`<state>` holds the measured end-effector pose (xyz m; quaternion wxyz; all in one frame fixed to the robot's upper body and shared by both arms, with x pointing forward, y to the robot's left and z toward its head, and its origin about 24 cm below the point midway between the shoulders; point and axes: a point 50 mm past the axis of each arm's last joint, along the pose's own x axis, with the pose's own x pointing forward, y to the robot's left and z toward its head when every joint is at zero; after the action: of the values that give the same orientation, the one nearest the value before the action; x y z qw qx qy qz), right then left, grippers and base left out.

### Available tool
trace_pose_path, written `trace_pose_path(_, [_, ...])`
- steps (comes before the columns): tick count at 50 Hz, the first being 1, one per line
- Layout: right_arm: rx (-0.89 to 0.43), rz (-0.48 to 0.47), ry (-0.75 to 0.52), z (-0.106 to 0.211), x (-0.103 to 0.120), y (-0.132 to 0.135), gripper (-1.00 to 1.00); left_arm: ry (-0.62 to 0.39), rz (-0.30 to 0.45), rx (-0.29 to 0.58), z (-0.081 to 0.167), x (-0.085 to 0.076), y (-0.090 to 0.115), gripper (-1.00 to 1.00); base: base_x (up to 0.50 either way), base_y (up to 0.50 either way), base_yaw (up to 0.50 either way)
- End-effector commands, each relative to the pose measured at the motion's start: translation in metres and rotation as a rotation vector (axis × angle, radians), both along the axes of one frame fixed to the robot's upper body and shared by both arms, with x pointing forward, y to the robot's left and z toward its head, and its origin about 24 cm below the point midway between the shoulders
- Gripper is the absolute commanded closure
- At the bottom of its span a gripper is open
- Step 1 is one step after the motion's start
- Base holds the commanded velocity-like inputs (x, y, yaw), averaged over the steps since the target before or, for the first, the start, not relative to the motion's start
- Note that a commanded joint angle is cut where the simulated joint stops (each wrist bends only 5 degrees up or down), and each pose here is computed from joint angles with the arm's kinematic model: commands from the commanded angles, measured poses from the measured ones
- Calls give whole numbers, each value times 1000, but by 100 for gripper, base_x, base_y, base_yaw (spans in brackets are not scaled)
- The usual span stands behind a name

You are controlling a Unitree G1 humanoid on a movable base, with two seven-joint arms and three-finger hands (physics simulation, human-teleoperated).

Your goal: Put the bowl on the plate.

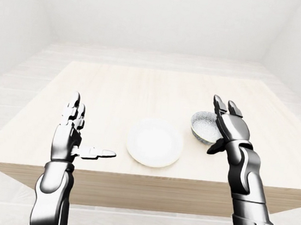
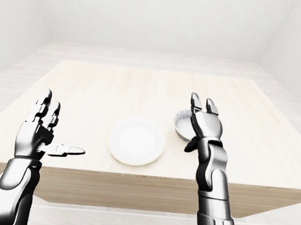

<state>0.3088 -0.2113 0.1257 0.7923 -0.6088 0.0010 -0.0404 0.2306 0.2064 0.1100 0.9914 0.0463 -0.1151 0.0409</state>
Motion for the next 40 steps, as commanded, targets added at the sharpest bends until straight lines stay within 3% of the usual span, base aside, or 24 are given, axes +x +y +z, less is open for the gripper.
trace_pose_path(1, [-20, -12, 42, -2, 23, -3, -100, 4, 3, -2, -1, 1, 2, -100, 0, 0, 0])
trace_pose_path(40, [-74, -46, 136, -33, 32, -8, -100, -8, 2, 5, 2, -1, 2, -100, 0, 0, 0])
